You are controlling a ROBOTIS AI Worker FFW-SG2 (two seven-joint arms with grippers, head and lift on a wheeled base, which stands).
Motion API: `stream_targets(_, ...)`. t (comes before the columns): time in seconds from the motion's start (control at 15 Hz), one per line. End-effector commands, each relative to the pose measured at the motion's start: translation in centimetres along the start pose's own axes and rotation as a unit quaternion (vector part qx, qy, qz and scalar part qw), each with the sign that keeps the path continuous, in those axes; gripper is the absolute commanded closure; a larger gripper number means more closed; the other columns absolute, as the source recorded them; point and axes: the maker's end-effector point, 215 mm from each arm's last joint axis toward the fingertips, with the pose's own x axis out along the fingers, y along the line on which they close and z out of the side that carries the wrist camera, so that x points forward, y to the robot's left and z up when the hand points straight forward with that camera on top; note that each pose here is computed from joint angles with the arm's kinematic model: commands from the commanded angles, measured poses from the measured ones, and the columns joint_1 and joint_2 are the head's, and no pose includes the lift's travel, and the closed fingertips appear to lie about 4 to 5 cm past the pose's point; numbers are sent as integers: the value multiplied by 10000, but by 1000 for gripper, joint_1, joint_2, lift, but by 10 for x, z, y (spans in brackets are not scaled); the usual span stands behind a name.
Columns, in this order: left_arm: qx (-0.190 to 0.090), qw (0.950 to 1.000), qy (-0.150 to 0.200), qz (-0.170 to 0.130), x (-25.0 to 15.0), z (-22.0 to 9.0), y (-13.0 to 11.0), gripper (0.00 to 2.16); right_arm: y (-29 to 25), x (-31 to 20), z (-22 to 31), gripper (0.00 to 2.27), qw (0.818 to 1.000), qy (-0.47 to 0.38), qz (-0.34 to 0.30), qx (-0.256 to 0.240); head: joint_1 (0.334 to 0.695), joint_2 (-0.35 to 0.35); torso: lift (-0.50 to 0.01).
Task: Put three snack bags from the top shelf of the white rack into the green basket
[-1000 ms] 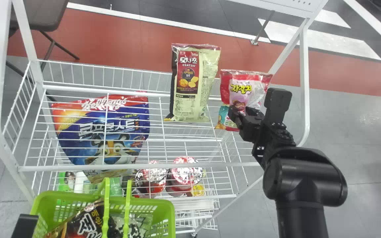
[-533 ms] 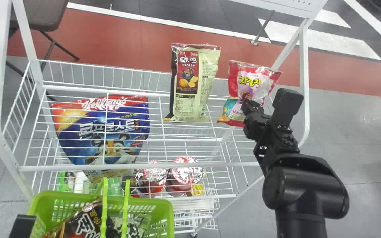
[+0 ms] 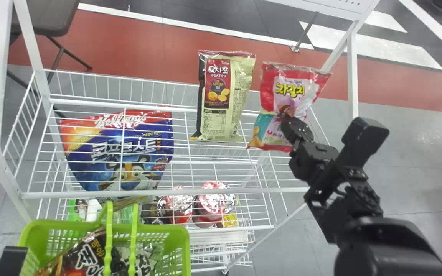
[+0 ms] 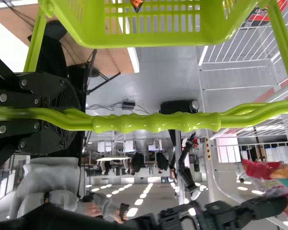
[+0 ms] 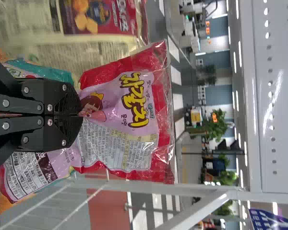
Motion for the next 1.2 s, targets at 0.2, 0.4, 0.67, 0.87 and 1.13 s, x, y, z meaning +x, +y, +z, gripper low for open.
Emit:
stream_targets(0.2,62,10000,-15,-75,-4,-5,-16,2148,63,-73,-48,2013,9869,1015,1113,578,695,-350,0)
stream_targets(0.4,86,9998,-8,-154,-2,-8,-23,2148,91,-119,-86,2013,9614,1913,1718,980,695,-350,0)
stream_targets(0.67,146,9998,-19,-153,-2,-9,-27,2148,122,-176,-142,2017,9102,3104,2276,1529,695,-350,0)
stream_targets(0.87,148,9998,-13,-135,-2,-10,-27,2148,127,-190,-171,2017,8974,3432,2276,1585,695,-350,0)
stream_targets(1.13,176,9997,12,-154,0,-14,-31,2148,155,-196,-227,2013,8807,3793,2431,1463,695,-350,0)
